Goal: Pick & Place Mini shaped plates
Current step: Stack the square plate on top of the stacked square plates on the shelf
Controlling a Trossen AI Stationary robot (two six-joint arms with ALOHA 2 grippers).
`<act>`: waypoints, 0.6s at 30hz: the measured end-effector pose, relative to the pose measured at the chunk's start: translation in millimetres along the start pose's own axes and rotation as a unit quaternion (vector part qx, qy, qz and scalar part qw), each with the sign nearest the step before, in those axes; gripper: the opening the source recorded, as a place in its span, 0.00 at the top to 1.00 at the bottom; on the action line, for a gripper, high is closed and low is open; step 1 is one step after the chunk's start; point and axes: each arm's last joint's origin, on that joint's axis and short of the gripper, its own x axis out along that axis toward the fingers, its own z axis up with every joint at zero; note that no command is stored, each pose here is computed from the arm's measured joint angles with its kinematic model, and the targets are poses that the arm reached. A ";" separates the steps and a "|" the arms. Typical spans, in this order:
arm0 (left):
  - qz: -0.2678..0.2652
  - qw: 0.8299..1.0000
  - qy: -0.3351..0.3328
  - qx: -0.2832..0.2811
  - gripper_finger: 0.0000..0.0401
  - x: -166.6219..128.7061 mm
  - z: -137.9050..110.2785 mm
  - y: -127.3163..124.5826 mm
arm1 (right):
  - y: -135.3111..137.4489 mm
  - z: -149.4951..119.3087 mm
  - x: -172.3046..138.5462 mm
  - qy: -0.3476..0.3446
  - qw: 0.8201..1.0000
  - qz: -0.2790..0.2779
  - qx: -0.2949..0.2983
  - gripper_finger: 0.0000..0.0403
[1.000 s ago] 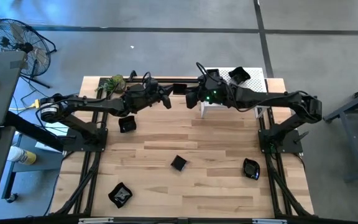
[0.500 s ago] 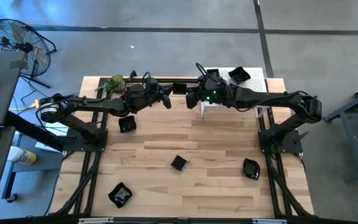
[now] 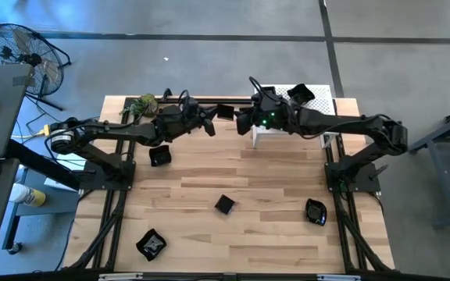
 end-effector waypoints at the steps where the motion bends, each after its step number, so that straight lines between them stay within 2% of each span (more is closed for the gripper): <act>1: 0.001 1.000 0.001 0.000 1.00 0.0 -0.2 0.1 | -0.1 0.0 0.3 -0.001 1.000 -0.001 -0.001 0.66; 5: 0.002 1.000 0.000 0.000 1.00 0.0 -0.1 0.3 | 4.2 1.4 0.1 -0.002 1.000 0.031 0.003 0.70; 18: -0.007 1.000 0.004 0.002 1.00 0.0 -0.6 -0.5 | 4.1 -0.5 -6.1 0.009 1.000 0.015 0.006 0.66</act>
